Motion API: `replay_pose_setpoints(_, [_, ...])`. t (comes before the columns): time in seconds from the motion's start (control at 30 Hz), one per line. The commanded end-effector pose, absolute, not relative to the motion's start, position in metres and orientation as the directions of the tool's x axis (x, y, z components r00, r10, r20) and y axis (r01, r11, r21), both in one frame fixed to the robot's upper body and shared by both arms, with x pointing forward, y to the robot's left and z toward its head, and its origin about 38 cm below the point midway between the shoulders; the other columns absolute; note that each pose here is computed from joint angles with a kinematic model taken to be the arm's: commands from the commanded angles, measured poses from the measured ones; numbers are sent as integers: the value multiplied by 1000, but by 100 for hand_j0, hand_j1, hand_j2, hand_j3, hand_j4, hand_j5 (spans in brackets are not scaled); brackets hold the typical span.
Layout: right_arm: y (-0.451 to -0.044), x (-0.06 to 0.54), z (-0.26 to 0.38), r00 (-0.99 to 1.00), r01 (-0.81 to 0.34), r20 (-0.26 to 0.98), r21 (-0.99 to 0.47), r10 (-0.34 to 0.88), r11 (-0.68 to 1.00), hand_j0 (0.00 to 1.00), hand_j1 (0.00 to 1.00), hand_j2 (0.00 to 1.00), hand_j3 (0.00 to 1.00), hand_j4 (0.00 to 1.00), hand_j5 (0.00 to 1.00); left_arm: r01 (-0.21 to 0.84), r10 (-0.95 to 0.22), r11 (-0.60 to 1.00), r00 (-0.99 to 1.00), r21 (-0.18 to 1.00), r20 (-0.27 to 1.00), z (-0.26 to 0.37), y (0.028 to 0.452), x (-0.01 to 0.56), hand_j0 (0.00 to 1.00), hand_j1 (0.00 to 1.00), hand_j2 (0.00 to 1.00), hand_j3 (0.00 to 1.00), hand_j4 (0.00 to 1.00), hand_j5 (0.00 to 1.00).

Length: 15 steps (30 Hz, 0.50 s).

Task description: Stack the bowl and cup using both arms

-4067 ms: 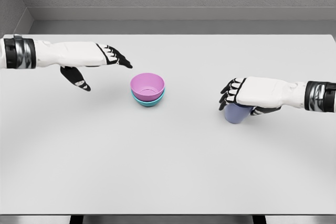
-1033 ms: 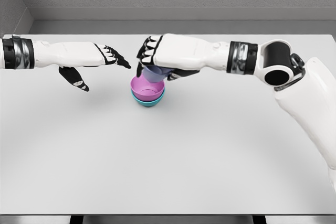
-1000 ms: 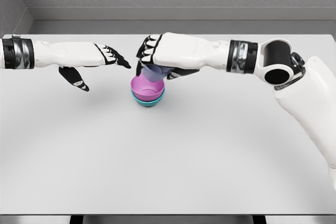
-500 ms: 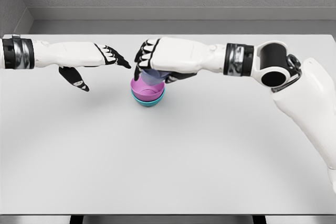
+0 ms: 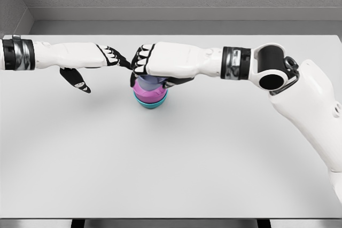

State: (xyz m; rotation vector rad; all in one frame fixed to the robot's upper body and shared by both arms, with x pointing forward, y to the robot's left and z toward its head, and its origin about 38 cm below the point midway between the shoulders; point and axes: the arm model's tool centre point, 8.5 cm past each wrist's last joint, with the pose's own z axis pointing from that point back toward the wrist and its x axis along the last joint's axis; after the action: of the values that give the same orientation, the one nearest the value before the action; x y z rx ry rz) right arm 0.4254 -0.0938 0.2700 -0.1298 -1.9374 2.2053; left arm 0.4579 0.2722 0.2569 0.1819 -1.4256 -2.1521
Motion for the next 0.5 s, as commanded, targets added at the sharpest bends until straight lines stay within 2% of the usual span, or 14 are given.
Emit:
replay_pose_setpoints(0.0, [-92,425,271,-976,-100,75,-989,206,-110,62,62,62,62,62,62,368,-510,-283,-840,886,186,258,272,458,100,100,100,100,100,100])
replay_pose_setpoints(0.17, [-89,425,267,-976,-107,81,-987,202,-118,62,62,62,62,62,62,368,-513,-282,-838,886,185,258,274,458,100,100,100,100,100,100])
replay_pose_setpoints(0.3, [-88,426,268,-976,-106,80,-987,203,-120,62,62,62,62,62,62,369,-554,-271,-815,889,169,265,294,461,100,100,100,100,100,100])
replay_pose_setpoints(0.47, [-93,435,265,-969,-124,93,-985,229,-123,62,62,62,62,62,62,372,-569,-266,-806,889,167,266,299,462,100,100,100,100,100,100])
